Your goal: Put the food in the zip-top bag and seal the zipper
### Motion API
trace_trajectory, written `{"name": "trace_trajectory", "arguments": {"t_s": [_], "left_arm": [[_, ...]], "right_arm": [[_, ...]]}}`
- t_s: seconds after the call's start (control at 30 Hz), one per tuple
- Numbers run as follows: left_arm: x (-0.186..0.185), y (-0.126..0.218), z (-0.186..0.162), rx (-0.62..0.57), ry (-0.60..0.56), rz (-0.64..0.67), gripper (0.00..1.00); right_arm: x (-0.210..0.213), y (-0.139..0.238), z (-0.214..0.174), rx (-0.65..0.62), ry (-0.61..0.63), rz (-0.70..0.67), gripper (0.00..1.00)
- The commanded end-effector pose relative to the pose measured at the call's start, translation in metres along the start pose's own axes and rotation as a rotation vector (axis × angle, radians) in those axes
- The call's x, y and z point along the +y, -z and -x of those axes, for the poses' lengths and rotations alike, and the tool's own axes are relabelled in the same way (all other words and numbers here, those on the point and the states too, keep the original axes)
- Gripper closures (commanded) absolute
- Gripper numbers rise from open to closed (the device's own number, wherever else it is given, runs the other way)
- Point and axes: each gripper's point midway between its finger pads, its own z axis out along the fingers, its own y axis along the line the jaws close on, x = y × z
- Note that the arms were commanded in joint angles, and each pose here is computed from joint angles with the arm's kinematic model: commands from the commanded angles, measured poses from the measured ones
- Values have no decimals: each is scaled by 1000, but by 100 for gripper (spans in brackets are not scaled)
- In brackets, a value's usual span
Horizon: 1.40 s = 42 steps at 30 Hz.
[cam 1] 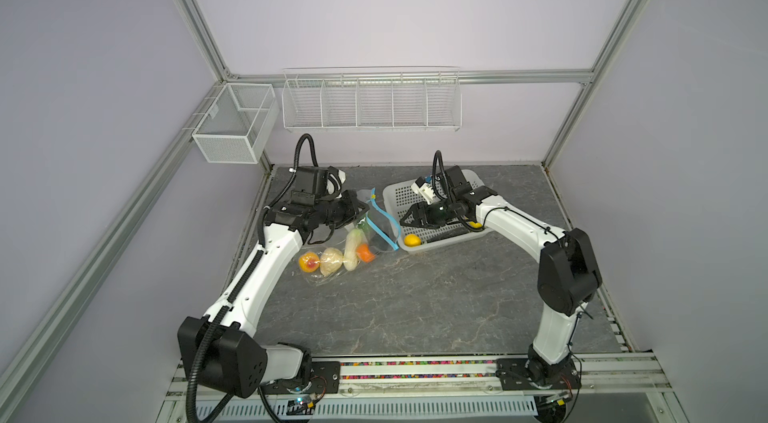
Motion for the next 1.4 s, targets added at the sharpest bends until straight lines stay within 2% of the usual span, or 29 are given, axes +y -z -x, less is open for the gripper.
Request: {"name": "trace_trajectory", "arguments": {"t_s": [0.0, 0.13, 0.33, 0.47, 0.77, 1.03, 1.37], "left_arm": [[-14, 12, 10, -58, -18, -25, 100], [-14, 15, 9, -68, -19, -22, 100], [-11, 17, 9, -66, -25, -13, 100], [-10, 17, 10, -68, -25, -13, 100], [-8, 24, 14, -82, -20, -8, 100], [-13, 50, 25, -137, -33, 23, 100], [-28, 93, 34, -230, -32, -15, 100]], "right_arm": [[23, -2, 1, -2, -36, 95, 42], [26, -19, -3, 36, -42, 109, 46], [31, -27, 2, 38, -45, 138, 59], [32, -30, 2, 48, -51, 145, 72], [51, -24, 8, 29, -14, 165, 92], [84, -11, 21, -6, 56, 182, 93], [124, 8, 34, -50, 130, 174, 93]]}}
